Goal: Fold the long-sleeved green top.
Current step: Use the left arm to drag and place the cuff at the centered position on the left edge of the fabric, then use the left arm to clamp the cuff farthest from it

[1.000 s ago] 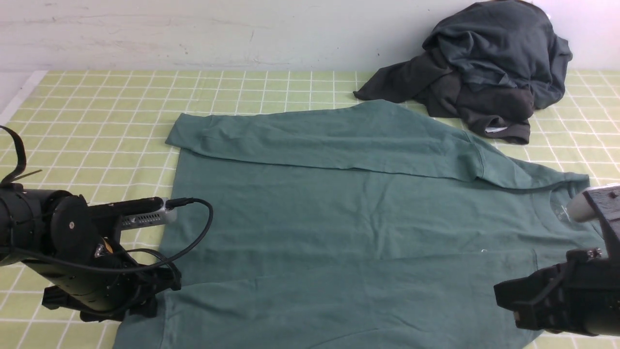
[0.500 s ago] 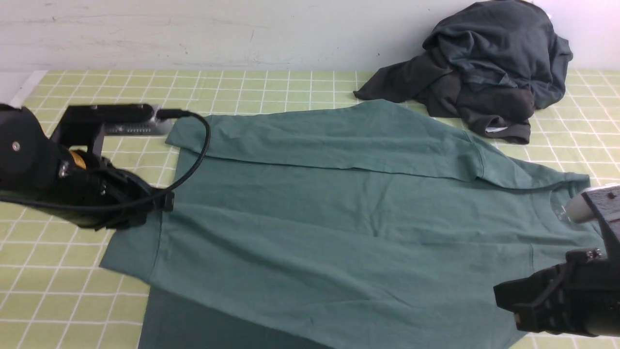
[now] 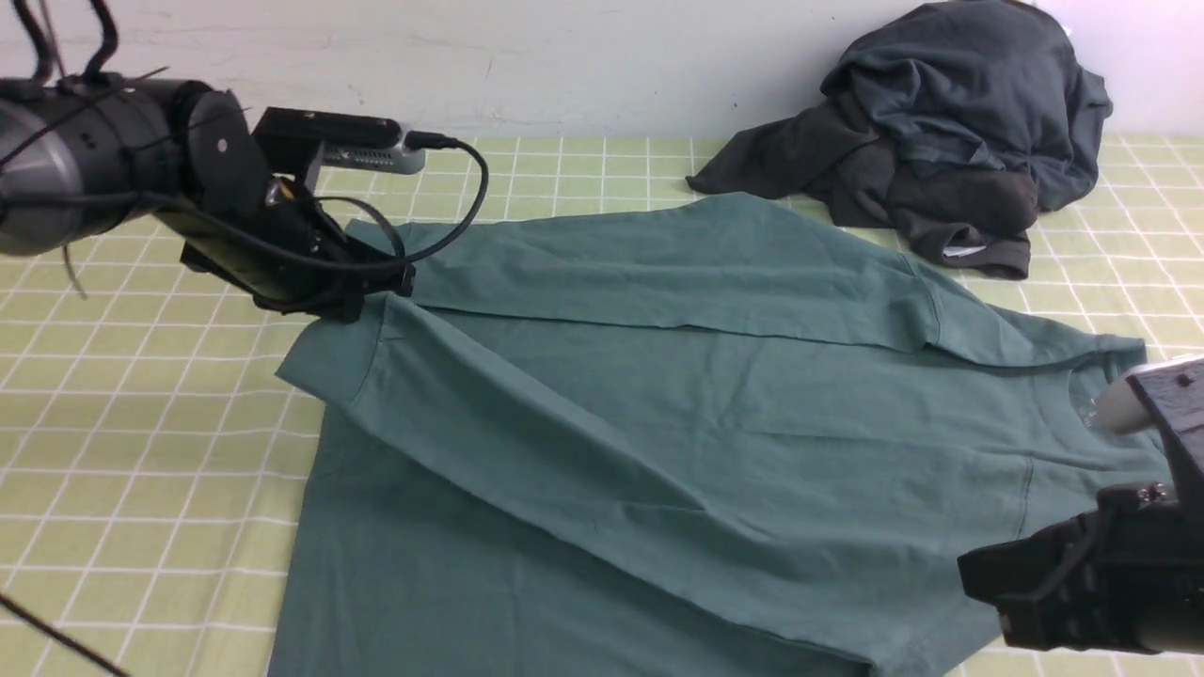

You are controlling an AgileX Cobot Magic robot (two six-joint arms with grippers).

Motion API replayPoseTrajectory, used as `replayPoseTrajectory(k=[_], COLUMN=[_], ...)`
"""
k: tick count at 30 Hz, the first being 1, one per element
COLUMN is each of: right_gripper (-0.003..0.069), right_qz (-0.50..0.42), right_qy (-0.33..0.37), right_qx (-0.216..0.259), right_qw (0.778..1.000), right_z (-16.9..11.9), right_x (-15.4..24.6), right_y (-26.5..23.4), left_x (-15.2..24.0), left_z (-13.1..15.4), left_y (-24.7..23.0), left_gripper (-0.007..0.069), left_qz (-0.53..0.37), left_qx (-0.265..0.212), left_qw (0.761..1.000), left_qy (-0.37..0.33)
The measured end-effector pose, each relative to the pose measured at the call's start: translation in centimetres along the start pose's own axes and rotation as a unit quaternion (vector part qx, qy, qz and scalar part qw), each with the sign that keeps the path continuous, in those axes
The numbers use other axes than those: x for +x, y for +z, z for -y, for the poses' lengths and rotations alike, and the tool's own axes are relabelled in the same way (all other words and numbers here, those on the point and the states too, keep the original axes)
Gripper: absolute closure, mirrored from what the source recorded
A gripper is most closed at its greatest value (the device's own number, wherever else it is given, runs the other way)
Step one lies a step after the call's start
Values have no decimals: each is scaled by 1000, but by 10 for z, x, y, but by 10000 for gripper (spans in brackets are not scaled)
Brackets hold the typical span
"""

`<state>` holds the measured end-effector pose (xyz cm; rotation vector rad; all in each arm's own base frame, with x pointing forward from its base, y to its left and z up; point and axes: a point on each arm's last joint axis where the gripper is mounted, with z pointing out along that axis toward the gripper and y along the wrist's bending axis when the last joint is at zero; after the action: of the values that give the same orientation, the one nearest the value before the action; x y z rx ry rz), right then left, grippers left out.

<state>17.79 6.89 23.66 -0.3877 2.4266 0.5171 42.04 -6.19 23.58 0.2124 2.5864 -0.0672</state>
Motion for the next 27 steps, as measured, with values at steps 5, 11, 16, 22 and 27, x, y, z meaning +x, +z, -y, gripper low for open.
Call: replayPoseTrajectory(k=[5,11,16,22,27], right_gripper=[673,673,673,673,673], right_qz=[0,3,7,8,9], right_qy=[-17,-43,-87,-100,-100], right_qx=[-6,-8,-4,-3,-3], right_qw=[1000,999,996,995,995], right_z=[-1,-1,-1,-1,-1], right_x=[0,0,-1,-1,-2], right_y=[0,0,0,0,0], left_x=[-31,-62,-71,-65,-68], left_z=[-6,-24,-50,-57,-50], left_y=[28,69,106,137,129], left_gripper=[340,228,216,314,559], left_qz=[-3,29,44,32,23], left_qx=[-24,-40,-51,-55,-53], left_qw=[999,998,991,990,997], left_qy=[24,-36,-114,-127,-55])
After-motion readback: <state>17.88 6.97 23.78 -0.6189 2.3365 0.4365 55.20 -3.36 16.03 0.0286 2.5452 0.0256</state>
